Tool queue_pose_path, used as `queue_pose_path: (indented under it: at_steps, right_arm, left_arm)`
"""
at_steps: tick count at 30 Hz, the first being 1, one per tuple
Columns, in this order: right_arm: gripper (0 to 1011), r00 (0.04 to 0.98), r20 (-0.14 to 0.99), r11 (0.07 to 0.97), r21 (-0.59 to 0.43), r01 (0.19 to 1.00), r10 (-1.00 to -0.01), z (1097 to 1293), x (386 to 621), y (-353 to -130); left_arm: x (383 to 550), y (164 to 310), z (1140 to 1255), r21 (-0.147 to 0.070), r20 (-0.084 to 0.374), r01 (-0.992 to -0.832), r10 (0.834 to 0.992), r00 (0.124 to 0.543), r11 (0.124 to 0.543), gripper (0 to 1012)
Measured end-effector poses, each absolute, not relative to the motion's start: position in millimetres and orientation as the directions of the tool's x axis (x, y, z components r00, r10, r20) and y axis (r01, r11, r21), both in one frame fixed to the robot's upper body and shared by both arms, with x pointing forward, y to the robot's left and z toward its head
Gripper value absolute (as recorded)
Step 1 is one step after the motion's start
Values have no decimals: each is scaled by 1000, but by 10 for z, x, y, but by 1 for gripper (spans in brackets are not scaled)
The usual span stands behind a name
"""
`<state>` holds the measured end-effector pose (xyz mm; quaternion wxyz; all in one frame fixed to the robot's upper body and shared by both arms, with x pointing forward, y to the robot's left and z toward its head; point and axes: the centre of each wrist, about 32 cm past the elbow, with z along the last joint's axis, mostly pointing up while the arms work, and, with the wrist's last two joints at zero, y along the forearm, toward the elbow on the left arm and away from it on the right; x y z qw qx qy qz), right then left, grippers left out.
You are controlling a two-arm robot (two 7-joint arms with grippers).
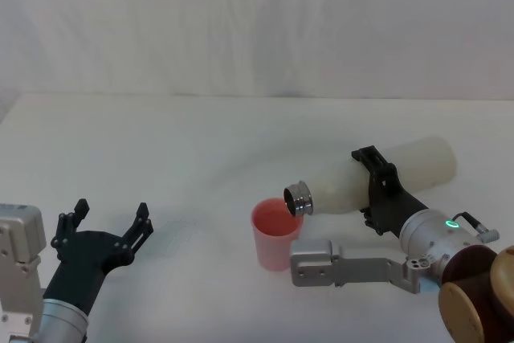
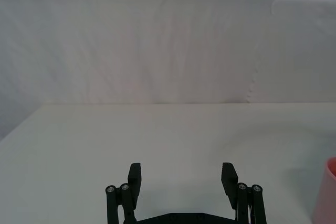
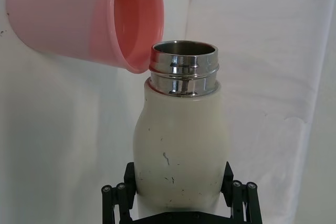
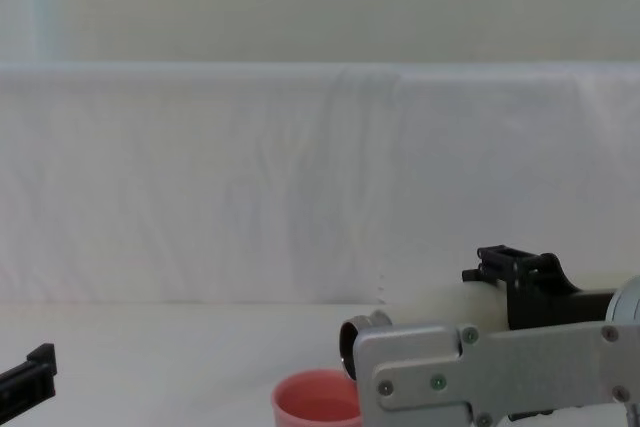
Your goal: Grasp the thermos with one hand and pour water into the cup lid.
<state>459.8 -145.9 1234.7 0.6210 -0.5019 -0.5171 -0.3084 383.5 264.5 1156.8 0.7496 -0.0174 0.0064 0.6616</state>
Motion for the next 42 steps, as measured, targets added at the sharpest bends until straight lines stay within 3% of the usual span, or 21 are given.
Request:
queue_pose_path:
  at_steps: [42]
  right_arm:
    - [957,254,952,304,-296,906,171,12398,4587,-1436]
  left_arm:
    - [3835,2645,11568,-18,-33,-992,992,125,124,1001]
